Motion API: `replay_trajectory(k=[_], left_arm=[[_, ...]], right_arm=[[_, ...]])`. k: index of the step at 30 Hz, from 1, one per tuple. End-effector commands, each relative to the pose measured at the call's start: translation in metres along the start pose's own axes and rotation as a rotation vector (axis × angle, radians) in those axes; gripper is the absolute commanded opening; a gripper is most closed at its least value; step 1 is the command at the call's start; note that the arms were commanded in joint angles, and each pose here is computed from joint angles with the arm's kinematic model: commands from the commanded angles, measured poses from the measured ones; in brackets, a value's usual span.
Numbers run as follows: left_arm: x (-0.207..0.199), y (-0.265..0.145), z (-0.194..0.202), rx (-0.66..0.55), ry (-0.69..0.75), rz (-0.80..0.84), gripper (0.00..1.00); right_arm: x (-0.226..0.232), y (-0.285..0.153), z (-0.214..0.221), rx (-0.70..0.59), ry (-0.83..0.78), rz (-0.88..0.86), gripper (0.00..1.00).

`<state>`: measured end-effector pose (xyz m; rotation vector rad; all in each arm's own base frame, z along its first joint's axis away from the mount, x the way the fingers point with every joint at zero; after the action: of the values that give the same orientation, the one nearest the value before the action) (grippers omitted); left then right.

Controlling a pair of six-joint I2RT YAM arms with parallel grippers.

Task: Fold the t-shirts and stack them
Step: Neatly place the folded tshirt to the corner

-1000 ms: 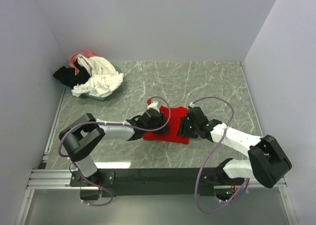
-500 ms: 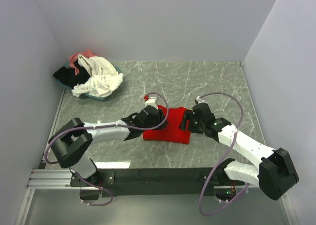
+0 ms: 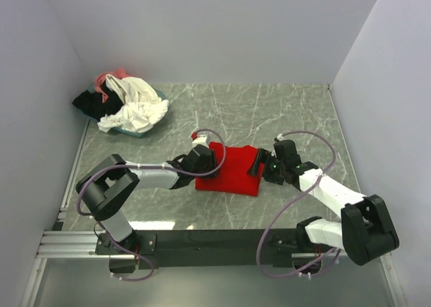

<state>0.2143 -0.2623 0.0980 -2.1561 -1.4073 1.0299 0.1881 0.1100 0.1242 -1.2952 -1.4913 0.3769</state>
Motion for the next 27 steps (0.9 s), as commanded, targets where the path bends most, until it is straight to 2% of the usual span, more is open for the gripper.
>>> replay_trajectory(k=[1,11,21,27], left_arm=[[0.007,0.008,0.014,0.043,0.025,-0.009,0.46],[0.013,0.006,0.025,0.064,0.006,0.007,0.45],[0.011,0.003,0.026,0.068,-0.02,0.036,0.45],[0.007,0.005,0.025,0.068,-0.027,0.055,0.45]], right_arm=[[-0.003,0.008,-0.003,-0.004,0.034,-0.052,0.93],[-0.016,0.035,0.009,0.079,0.161,-0.07,0.95],[0.007,0.05,0.011,0.076,0.106,-0.068,0.95],[0.016,0.061,0.015,0.096,0.079,-0.045,0.89]])
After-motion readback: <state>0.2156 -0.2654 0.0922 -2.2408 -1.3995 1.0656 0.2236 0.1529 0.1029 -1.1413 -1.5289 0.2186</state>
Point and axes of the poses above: each gripper's point midway between its finger pads, its own y axis out along the fingers, its own x axis along the line the jaws close on, z = x × y, the point moved 10 cm from there along -y, back along the fingers, and after that the axes turned 5 degrees about y, right-handed, at the moved point
